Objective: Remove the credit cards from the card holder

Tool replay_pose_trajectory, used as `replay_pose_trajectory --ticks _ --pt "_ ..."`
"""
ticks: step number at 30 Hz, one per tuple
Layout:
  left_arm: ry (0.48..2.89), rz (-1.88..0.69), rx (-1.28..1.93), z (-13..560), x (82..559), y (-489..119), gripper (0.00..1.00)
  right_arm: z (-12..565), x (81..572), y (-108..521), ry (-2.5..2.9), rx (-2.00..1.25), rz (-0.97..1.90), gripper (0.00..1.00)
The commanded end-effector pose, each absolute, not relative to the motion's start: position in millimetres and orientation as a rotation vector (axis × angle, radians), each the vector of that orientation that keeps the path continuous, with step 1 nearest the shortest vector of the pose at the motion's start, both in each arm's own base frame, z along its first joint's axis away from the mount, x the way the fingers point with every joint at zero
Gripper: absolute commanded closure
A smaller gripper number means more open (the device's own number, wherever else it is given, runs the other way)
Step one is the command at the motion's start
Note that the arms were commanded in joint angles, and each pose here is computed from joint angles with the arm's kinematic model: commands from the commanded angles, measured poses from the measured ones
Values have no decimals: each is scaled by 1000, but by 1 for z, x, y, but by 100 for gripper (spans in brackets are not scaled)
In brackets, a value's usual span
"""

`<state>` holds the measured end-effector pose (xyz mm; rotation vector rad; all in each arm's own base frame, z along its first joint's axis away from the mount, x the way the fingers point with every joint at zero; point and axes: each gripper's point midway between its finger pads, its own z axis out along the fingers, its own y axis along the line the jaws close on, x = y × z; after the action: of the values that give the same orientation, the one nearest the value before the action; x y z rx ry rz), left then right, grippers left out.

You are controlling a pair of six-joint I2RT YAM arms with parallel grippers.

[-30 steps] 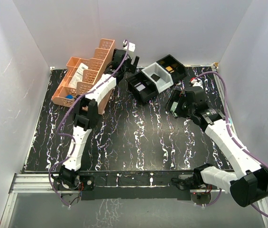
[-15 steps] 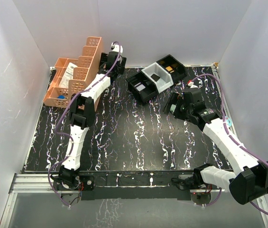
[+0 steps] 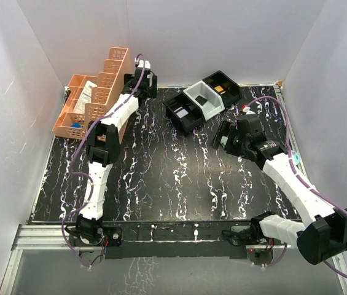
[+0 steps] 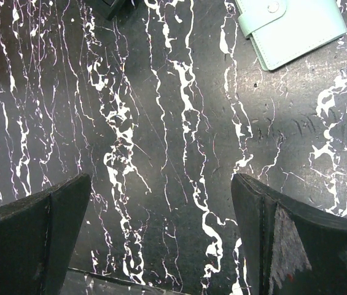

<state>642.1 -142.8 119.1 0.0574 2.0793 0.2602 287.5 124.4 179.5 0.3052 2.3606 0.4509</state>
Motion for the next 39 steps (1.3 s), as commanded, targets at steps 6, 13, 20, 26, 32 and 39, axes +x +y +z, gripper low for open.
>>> replay_pose_trajectory --ticks 6,13,20,26,32,39 --pt "2061 -416 -70 215 581 -200 1 200 298 119 2280 267 417 2" --pt "2192 -475 -177 198 548 -231 1 205 302 118 2263 269 408 2" --pt "2301 -386 -251 162 526 -254 5 205 304 118 2261 269 406 2" --pt "2355 -397 -328 137 518 -264 13 202 303 115 2263 266 383 2" --pt "2406 -387 -352 112 514 -271 19 200 304 114 2268 263 372 2" --pt "2422 -411 -384 96 516 -277 32 200 308 114 2270 252 359 2"
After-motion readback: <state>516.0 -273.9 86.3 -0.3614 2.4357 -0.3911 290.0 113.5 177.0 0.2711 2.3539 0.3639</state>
